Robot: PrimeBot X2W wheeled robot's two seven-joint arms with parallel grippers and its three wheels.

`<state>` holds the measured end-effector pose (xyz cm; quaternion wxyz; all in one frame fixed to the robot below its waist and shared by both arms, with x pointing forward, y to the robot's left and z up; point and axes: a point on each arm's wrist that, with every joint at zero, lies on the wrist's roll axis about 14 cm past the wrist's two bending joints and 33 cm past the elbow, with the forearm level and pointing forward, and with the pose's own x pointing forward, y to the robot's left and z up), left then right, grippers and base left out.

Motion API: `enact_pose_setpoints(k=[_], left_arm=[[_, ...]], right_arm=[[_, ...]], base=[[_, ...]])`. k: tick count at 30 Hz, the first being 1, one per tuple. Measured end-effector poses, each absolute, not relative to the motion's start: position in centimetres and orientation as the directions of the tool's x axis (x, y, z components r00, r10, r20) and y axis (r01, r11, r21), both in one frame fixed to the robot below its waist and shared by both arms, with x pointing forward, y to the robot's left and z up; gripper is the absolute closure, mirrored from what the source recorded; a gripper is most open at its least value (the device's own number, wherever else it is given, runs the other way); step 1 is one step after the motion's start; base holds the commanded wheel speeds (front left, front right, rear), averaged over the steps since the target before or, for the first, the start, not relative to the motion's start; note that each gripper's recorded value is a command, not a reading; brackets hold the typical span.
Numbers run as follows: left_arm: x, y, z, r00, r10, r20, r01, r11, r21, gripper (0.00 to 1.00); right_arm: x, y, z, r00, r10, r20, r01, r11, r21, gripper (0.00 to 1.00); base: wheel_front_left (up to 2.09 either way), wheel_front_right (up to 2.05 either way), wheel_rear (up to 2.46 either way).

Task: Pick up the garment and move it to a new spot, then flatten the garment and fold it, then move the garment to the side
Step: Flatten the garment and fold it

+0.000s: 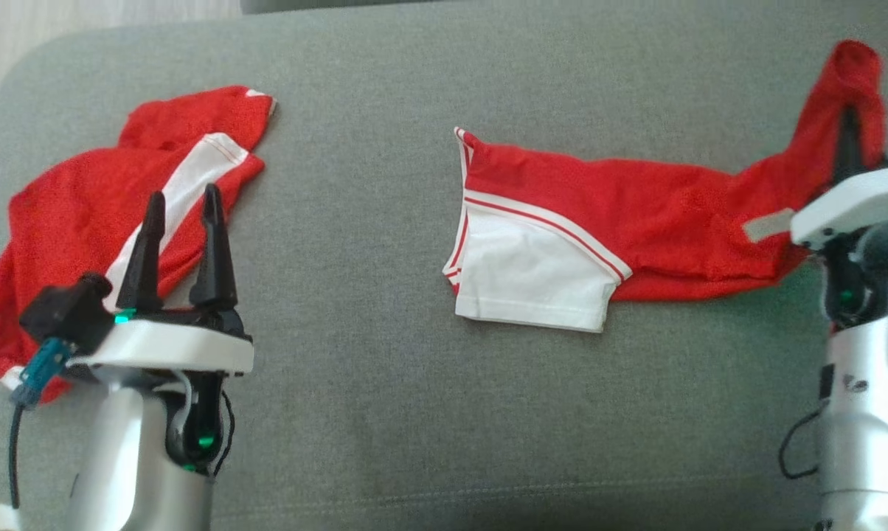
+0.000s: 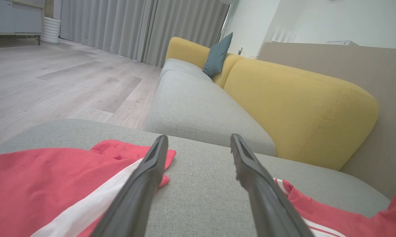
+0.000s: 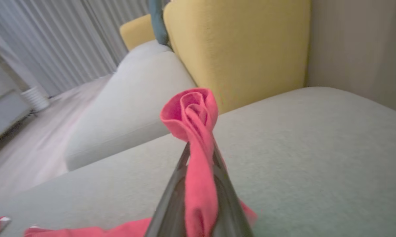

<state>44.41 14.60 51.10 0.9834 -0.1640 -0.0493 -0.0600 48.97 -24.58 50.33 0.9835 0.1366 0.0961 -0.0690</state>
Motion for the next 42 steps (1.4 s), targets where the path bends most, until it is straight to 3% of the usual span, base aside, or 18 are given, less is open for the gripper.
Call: enact_pose_setpoints(k=[14, 22, 32, 33, 34, 42], left_arm=[[42.8, 14.8, 51.1, 0.99, -0.089, 0.108, 0.119, 0.94, -0.321, 0.0], [42.3, 15.0, 50.5, 0.993, -0.084, 0.088, 0.108, 0.939, -0.326, 0.0], [41.4, 17.3, 49.9, 0.998, -0.016, 0.064, 0.036, 0.945, -0.326, 0.0], [41.4, 17.4, 49.9, 0.998, -0.014, 0.063, 0.034, 0.945, -0.325, 0.0], [41.3, 17.5, 49.9, 0.998, -0.013, 0.063, 0.032, 0.945, -0.325, 0.0], [41.3, 17.3, 50.1, 0.998, -0.012, 0.067, 0.034, 0.943, -0.331, 0.0]], right_arm=[[46.9, -10.4, 48.6, 0.946, 0.283, -0.156, -0.164, 0.836, 0.523, 1.0], [45.4, -4.1, 44.6, 0.889, 0.41, -0.204, -0.221, 0.775, 0.592, 1.0], [45.8, -1.1, 42.8, 0.841, 0.47, -0.268, -0.253, 0.779, 0.573, 1.0], [45.7, -1.0, 42.5, 0.836, 0.473, -0.276, -0.255, 0.782, 0.569, 0.68], [45.5, -0.8, 42.3, 0.831, 0.48, -0.282, -0.257, 0.78, 0.57, 0.0], [42.8, 4.1, 44.5, 0.75, 0.625, -0.215, -0.373, 0.669, 0.643, 0.0]], base=[[0.0, 0.0, 0.0], [0.0, 0.0, 0.0], [0.0, 0.0, 0.0], [0.0, 0.0, 0.0], [0.0, 0.0, 0.0], [0.0, 0.0, 0.0]])
